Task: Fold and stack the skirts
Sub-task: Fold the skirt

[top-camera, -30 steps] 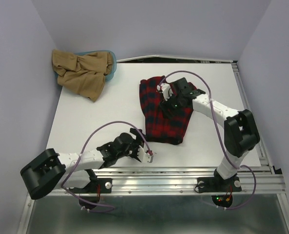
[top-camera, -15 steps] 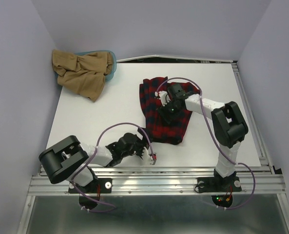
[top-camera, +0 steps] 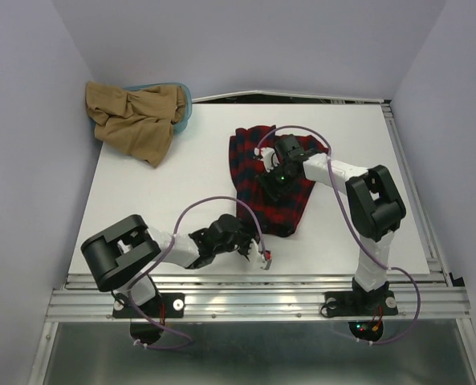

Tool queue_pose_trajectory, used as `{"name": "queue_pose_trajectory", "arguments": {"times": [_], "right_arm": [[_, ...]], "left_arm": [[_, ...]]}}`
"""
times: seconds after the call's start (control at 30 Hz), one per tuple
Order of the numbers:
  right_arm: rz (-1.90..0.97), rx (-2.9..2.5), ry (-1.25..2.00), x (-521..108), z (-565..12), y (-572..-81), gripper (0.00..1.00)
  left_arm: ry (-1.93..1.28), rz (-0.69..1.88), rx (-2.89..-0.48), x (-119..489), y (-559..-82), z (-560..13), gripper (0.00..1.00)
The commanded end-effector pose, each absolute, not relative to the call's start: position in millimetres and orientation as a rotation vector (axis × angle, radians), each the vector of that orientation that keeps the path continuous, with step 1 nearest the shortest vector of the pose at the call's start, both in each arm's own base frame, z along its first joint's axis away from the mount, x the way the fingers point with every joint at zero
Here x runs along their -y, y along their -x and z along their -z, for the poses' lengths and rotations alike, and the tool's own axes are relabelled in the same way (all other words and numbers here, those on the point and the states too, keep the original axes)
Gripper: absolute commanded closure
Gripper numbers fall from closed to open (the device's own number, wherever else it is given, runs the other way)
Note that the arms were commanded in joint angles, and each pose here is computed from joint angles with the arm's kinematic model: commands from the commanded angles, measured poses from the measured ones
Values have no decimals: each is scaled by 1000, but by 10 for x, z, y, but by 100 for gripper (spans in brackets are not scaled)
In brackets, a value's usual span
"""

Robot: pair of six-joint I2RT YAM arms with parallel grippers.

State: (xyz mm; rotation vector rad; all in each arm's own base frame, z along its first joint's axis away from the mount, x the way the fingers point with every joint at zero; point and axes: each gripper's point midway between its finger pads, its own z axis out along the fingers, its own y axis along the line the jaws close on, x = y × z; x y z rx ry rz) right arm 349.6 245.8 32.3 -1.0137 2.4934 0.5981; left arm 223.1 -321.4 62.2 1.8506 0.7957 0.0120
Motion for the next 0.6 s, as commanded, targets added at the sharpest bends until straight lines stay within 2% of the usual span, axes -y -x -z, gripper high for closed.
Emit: {"name": "queue_pose_trajectory", "arguments": {"times": [0.0,0.23,0.37,0.47,0.53,0.57], "right_arm": [[-655,-2619,1018,-2427,21,-3263,34],[-687,-2626,1032,-2426,44,-3186,34],[-700,-2632,1034,-2422,54,-3147,34],[-712,-2626,1041,-2427,33,-3127,35],[-717,-2621,1041,-2433,14,-3129,34],[-719,-2615,1041,-2439,1,-3134,34]], "left_arm": [[-1779,2,-889,3383,-2391,-688,6],[-1758,-51,-972,3389,-2572,-610,13],[-1766,-9,-964,3407,-2507,-648,22],[-1782,48,-979,3427,-2436,-674,45],[-1793,83,-1005,3446,-2406,-722,51],[-1790,116,-1025,3463,-2383,-737,58]]}}
